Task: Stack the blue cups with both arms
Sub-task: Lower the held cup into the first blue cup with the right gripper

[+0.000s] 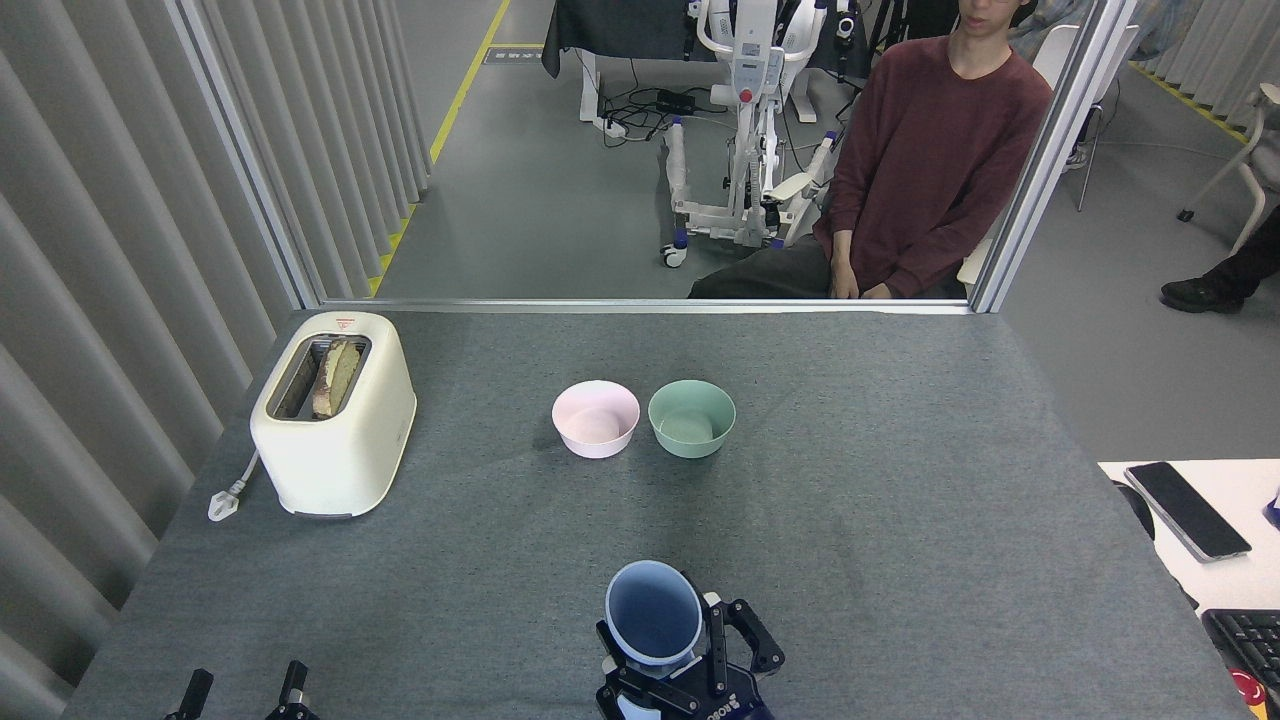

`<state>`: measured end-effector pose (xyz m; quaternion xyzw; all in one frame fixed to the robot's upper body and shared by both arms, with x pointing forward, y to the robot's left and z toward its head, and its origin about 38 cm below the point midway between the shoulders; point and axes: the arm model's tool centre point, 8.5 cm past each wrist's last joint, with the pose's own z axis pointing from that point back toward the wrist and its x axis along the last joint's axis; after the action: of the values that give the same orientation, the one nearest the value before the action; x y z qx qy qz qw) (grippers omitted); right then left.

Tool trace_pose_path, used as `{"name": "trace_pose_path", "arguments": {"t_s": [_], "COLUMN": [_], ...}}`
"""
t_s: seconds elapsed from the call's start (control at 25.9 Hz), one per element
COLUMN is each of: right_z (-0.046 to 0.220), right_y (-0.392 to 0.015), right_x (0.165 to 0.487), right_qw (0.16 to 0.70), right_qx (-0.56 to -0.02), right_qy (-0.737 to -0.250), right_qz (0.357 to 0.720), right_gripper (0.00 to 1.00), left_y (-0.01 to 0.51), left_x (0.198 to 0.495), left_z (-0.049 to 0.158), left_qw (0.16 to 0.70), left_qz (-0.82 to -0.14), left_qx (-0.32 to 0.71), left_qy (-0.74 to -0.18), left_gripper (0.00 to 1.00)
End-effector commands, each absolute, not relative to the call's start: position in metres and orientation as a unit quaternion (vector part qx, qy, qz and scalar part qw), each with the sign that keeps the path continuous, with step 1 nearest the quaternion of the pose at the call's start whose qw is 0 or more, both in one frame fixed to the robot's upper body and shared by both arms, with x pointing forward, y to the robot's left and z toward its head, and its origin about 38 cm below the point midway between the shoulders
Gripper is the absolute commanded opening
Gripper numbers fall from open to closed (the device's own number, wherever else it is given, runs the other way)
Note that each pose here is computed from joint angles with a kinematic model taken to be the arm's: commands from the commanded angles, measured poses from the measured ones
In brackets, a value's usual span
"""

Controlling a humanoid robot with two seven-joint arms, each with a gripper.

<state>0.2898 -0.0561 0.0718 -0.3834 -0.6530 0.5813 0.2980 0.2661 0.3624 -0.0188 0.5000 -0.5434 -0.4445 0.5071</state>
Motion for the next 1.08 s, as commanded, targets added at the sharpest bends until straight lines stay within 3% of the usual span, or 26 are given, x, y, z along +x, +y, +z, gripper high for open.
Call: {"name": "trace_pose_path", "arguments": {"t_s": [0.0, 0.5, 0.54, 0.62, 0.93, 0.97, 1.04], "right_z": [0.069, 0.060, 0.060, 0.061, 0.072, 0.080, 0.105], "right_y": [-0.057, -0.066, -0.067, -0.066, -0.068, -0.070, -0.094], "right_x": [0.289, 0.282, 0.282, 0.284, 0.285, 0.289, 0.306], "right_qw": [0.300, 0.306, 0.308, 0.313, 0.307, 0.302, 0.310], "right_qx": [-0.380, -0.377, -0.379, -0.384, -0.395, -0.403, -0.437], "right_qy": [-0.650, -0.641, -0.640, -0.640, -0.647, -0.656, -0.678], "right_qz": [0.586, 0.594, 0.594, 0.587, 0.576, 0.562, 0.503], "right_gripper": [0.50, 0.51, 0.56, 1.00, 1.00, 1.00, 1.00], "left_y": [0.363, 0.364, 0.364, 0.364, 0.363, 0.363, 0.363], "left_x": [0.266, 0.266, 0.266, 0.266, 0.267, 0.267, 0.268], "left_z": [-0.020, -0.020, -0.020, -0.020, -0.019, -0.019, -0.019], "left_qw": [0.508, 0.509, 0.509, 0.509, 0.507, 0.507, 0.507], "left_qz": [-0.445, -0.446, -0.446, -0.446, -0.445, -0.445, -0.445], "left_qx": [0.500, 0.500, 0.500, 0.500, 0.500, 0.500, 0.501], "left_qy": [-0.542, -0.541, -0.541, -0.541, -0.543, -0.542, -0.543], "left_gripper": [1.00, 1.00, 1.00, 1.00, 1.00, 1.00, 1.00]}}
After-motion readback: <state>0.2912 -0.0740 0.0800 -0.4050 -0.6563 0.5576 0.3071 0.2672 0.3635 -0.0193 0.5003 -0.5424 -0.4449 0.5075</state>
